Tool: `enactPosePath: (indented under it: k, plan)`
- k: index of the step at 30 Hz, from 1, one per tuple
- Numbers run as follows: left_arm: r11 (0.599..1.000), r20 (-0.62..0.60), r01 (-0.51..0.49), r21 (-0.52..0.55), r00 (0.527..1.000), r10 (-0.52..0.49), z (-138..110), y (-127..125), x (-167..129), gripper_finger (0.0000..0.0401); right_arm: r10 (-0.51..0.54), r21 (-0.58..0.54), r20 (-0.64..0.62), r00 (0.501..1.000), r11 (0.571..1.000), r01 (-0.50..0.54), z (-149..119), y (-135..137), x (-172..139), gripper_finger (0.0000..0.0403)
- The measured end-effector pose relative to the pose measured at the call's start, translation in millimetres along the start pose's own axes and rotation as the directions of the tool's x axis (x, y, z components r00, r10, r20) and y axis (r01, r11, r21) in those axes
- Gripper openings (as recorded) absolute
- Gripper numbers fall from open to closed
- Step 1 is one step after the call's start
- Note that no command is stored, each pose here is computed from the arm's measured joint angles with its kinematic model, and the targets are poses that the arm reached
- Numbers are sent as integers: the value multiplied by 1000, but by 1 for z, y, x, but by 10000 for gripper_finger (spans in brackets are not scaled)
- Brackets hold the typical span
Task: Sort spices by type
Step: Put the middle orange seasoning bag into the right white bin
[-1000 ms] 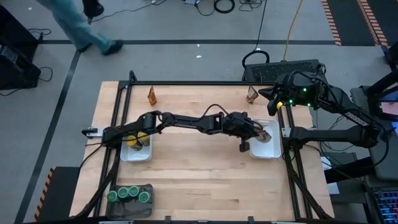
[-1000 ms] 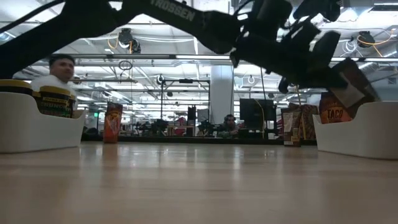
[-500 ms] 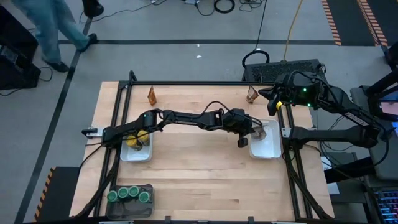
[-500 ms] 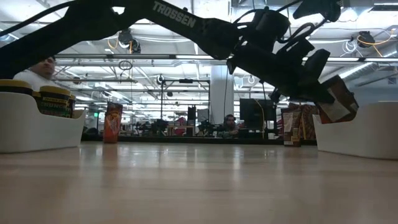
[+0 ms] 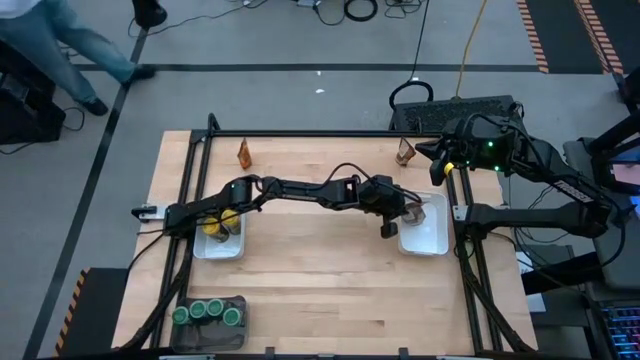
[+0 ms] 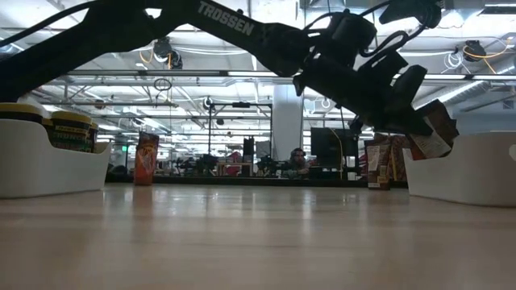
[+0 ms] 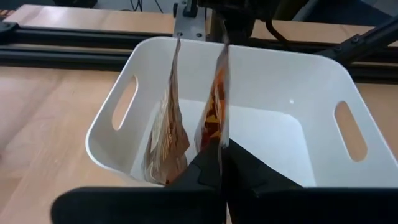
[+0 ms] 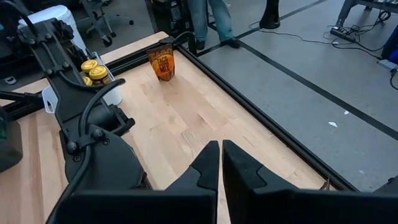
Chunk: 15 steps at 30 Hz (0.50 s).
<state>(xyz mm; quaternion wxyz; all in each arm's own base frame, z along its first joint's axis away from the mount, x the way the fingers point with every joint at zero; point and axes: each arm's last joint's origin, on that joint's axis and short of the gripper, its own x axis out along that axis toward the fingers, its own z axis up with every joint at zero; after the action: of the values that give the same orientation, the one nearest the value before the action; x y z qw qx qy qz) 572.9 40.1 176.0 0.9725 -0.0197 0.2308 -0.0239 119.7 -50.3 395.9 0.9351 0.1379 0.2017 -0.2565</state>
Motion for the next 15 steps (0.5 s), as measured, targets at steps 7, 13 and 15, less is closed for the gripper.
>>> enactPosePath:
  k: [7, 13, 15]
  plan:
    - [1000, 7, -5, 2, 1000, 5, 1, 0, 0, 66, 0, 0, -1, 1000, 1000, 0, 0, 0, 0, 0]
    - [1000, 11, -8, 2, 1000, 8, 1, 0, 0, 102, -1, 0, -1, 1000, 1000, 1, 0, 0, 0, 0]
    - [1000, 6, -9, 0, 1000, 9, 2, 1, -2, 110, 0, 0, -1, 1000, 1000, 0, 0, 0, 0, 0]
